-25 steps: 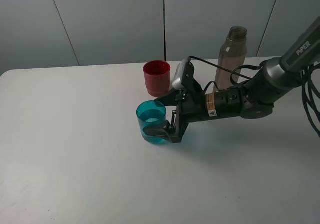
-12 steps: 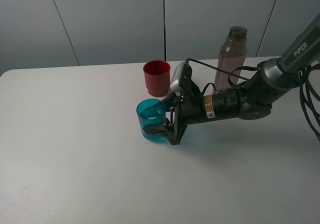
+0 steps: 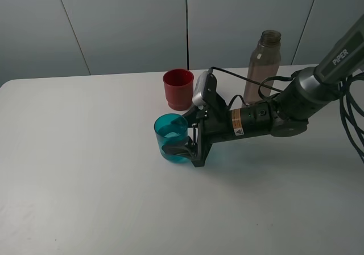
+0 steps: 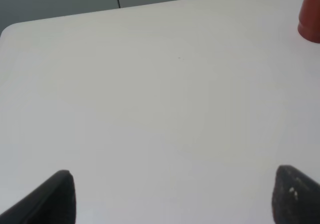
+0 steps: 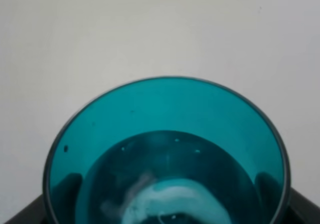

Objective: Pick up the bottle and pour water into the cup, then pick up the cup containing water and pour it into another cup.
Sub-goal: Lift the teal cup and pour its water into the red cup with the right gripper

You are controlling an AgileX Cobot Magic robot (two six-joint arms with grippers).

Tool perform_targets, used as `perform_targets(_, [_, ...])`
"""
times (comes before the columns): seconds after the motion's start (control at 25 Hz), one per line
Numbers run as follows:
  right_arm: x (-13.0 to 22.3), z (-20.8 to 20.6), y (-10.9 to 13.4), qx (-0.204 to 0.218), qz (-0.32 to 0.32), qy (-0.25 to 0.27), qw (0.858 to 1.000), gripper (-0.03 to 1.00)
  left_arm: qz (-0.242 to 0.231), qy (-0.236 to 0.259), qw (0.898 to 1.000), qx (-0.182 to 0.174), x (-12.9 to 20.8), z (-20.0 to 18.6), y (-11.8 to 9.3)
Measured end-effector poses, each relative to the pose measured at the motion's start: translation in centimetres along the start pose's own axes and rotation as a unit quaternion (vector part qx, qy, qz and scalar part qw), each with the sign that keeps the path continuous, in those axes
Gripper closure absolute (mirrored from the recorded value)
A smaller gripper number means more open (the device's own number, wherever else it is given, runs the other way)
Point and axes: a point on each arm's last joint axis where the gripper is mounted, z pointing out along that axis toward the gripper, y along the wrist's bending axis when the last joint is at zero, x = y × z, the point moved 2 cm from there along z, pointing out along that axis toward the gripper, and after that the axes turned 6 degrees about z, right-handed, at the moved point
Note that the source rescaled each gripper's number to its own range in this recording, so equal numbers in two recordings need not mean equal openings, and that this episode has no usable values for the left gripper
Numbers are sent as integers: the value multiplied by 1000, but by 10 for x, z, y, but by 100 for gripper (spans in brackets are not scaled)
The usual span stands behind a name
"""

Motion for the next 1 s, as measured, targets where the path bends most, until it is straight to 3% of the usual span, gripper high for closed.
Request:
perform_targets(0.32, [-19, -7, 0, 9, -6, -12, 1000, 77, 0, 0, 1000, 0, 0, 0, 0])
perform_targets(0.72, [-56, -25, 1, 37, 48, -32, 998, 77, 0, 0, 1000, 0, 0, 0, 0])
perform_targets(1.0, [-81, -43, 0, 90, 71, -22, 993, 77, 0, 0, 1000, 0, 0, 0, 0])
